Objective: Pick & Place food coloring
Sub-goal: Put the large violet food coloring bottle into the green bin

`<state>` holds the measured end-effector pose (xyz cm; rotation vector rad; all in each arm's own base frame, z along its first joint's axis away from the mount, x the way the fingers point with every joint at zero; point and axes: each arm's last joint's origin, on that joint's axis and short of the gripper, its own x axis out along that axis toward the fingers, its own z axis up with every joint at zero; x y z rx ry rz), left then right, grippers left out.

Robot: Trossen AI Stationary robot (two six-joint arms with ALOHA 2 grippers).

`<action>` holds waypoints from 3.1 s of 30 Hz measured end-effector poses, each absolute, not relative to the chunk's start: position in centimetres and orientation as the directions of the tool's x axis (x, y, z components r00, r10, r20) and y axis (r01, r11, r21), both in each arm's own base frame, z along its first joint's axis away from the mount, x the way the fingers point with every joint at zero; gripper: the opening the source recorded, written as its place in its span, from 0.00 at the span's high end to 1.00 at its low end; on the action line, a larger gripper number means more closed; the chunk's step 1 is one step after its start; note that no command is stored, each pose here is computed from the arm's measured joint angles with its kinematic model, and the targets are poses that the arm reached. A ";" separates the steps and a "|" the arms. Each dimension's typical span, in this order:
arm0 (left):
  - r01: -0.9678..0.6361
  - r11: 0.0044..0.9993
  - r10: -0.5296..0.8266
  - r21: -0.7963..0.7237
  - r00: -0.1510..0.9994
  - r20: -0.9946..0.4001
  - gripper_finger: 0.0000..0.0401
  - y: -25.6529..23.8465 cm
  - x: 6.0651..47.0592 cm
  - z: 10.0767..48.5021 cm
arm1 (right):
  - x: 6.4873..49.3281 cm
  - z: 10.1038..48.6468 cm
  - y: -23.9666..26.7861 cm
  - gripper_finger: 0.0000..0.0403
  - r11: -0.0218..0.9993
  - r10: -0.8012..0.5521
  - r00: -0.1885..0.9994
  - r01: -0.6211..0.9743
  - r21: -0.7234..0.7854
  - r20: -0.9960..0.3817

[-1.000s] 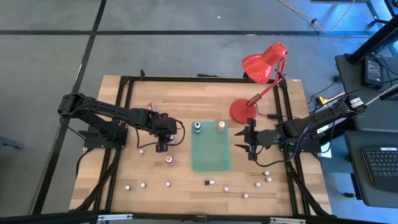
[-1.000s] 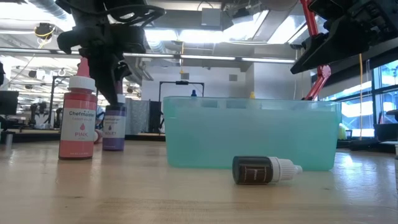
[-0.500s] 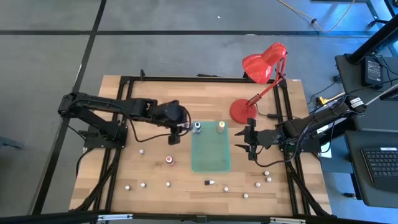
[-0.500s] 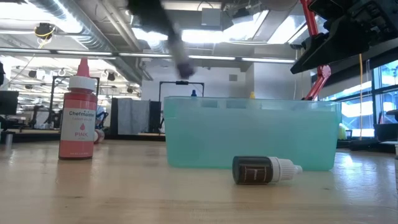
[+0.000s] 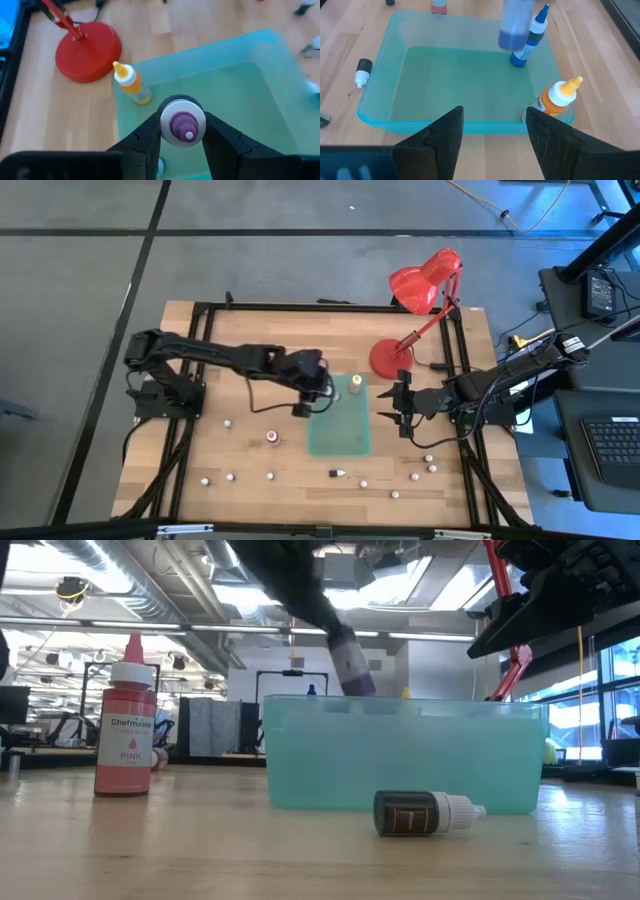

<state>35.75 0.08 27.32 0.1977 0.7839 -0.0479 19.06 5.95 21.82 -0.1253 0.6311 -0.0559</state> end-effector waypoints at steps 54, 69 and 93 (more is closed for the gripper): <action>0.182 0.953 0.091 0.240 0.585 -0.806 0.78 0.7 39.9 23.3 | 19.0 21.7 5.9 0.46 0.991 -0.093 0.799 0.015 -0.135 -0.594; 0.160 0.955 0.083 0.249 0.662 -0.745 0.70 0.0 40.6 23.9 | 19.0 21.7 5.9 0.46 0.991 -0.093 0.799 0.013 -0.137 -0.594; 0.312 0.925 -0.061 0.216 0.685 -0.726 0.33 -1.8 40.8 24.1 | 19.0 21.7 5.9 0.46 0.991 -0.093 0.799 0.014 -0.135 -0.594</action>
